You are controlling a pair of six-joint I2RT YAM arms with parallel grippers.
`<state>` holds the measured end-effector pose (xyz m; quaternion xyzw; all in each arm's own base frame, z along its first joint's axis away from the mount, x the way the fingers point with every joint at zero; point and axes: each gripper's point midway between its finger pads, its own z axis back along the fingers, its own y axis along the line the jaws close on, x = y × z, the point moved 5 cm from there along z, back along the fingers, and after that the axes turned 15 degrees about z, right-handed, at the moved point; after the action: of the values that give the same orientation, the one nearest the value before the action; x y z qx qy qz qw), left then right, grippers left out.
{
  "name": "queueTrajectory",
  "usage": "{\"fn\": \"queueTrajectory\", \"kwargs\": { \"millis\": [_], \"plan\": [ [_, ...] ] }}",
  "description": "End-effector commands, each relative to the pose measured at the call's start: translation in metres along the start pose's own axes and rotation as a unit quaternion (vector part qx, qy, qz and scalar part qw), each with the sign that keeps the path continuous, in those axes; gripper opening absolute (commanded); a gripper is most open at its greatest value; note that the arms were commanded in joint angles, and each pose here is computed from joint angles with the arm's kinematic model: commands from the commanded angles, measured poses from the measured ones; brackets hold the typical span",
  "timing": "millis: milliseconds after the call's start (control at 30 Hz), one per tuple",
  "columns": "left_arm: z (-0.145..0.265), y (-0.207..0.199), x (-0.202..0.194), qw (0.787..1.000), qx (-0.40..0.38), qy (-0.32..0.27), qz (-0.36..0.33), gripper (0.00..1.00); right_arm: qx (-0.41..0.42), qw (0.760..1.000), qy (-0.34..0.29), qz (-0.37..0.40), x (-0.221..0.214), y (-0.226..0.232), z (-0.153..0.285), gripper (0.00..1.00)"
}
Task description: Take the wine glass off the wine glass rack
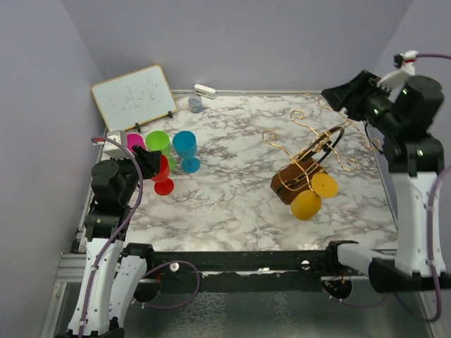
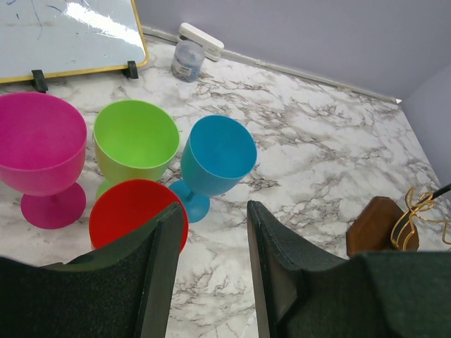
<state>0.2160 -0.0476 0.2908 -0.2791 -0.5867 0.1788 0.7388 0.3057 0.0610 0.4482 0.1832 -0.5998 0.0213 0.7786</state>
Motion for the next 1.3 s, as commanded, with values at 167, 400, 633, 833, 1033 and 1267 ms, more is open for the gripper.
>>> {"fn": "queueTrajectory", "kwargs": {
  "millis": [167, 400, 633, 833, 1033, 1267],
  "plan": [
    [0.0, -0.006, -0.001, 1.0, -0.027, 0.005, -0.001, 0.44, 0.133, 0.989, -0.052, -0.029, -0.021, 0.054, 0.089, 0.65],
    [-0.001, -0.009, -0.004, 0.999, -0.036, 0.02, 0.005, 0.44, 0.104, 0.992, -0.071, 0.017, 0.004, 0.048, 0.085, 0.64],
    [-0.005, -0.01, -0.008, 0.998, -0.042, 0.039, 0.01, 0.44, 0.258, 0.958, -0.028, 0.12, 0.033, 0.066, 0.039, 0.66],
    [-0.004, -0.009, -0.008, 0.999, -0.037, 0.038, 0.01, 0.44, 0.384, 0.917, -0.016, 0.108, 0.016, 0.076, 0.018, 0.68],
    [-0.005, -0.005, -0.009, 0.999, -0.025, 0.037, 0.008, 0.44, 0.302, 0.952, -0.041, -0.002, 0.012, 0.001, 0.032, 0.68],
    [-0.008, -0.003, -0.01, 0.999, -0.018, 0.041, 0.01, 0.44, 0.149, 0.982, -0.079, -0.082, -0.052, -0.016, 0.082, 0.68]
  ]
}}
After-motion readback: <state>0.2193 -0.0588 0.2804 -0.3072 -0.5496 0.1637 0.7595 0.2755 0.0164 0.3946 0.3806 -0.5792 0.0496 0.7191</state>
